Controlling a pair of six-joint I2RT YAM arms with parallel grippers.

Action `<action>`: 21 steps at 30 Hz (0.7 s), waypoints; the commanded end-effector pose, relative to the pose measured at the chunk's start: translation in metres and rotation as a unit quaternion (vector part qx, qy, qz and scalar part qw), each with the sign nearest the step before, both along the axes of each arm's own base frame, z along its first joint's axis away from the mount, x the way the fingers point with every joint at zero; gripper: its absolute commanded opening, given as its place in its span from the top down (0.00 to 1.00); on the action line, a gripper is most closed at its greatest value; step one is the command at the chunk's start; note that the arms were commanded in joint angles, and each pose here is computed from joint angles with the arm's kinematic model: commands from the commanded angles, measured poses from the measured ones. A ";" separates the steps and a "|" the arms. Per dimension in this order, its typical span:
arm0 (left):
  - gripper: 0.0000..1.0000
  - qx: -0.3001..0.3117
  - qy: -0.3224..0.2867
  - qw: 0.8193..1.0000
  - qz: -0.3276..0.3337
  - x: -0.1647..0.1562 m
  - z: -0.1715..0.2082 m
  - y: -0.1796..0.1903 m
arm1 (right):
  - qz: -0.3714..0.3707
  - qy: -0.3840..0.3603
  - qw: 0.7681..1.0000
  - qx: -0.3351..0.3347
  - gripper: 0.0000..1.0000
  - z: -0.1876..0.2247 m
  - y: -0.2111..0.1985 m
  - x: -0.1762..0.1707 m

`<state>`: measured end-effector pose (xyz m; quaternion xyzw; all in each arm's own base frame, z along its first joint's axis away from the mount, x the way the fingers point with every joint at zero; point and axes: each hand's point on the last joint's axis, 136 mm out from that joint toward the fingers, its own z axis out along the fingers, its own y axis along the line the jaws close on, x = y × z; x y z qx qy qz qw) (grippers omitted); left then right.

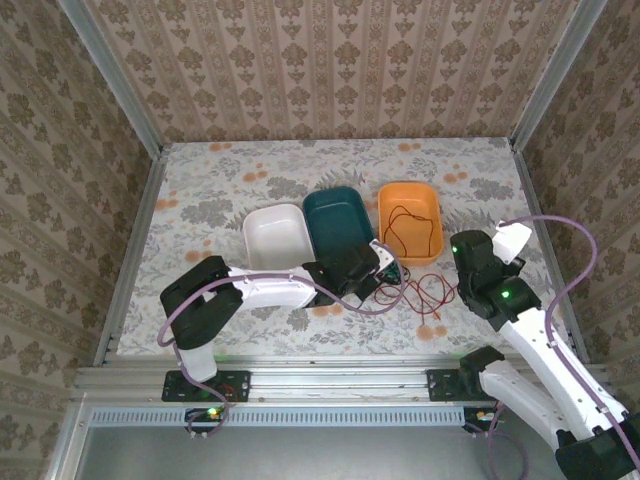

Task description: Untangle the cables

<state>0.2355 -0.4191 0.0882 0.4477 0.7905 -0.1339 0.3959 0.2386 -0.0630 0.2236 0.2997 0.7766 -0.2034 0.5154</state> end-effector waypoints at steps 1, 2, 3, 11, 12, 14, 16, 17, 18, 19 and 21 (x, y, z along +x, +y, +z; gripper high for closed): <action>1.00 0.004 -0.002 1.000 -0.016 -0.003 0.002 -0.007 | 0.026 -0.079 0.994 0.071 1.00 0.009 0.016 0.012; 1.00 0.006 -0.001 1.000 -0.018 -0.004 0.001 -0.007 | 0.041 -0.092 0.991 0.085 1.00 0.012 0.022 0.014; 1.00 0.005 -0.002 1.000 -0.018 -0.004 0.001 -0.008 | 0.044 -0.107 0.989 0.091 1.00 0.017 0.024 0.014; 1.00 0.007 0.000 1.000 -0.022 -0.006 0.000 -0.008 | 0.114 -0.222 0.960 0.125 1.00 0.081 0.046 0.021; 1.00 0.008 0.000 1.000 -0.021 -0.005 0.000 -0.008 | 0.127 -0.229 0.957 0.126 1.00 0.087 0.049 0.023; 1.00 0.008 0.000 1.000 -0.023 -0.006 -0.001 -0.009 | 0.145 -0.243 0.950 0.132 1.00 0.097 0.056 0.025; 1.00 0.007 0.000 1.000 -0.023 -0.006 -0.001 -0.009 | 0.166 -0.259 0.943 0.128 1.00 0.107 0.062 0.027; 1.00 0.008 0.000 1.000 -0.023 -0.005 -0.001 -0.009 | 0.172 -0.269 0.939 0.126 1.00 0.111 0.063 0.027; 1.00 0.008 0.001 1.000 -0.023 -0.006 -0.001 -0.009 | 0.182 -0.278 0.935 0.125 1.00 0.115 0.066 0.028; 1.00 0.009 0.001 1.000 -0.024 -0.006 -0.002 -0.009 | 0.197 -0.288 0.929 0.122 1.00 0.119 0.070 0.029; 1.00 0.009 0.000 1.000 -0.024 -0.006 -0.001 -0.009 | 0.224 -0.296 0.920 0.128 1.00 0.124 0.080 0.031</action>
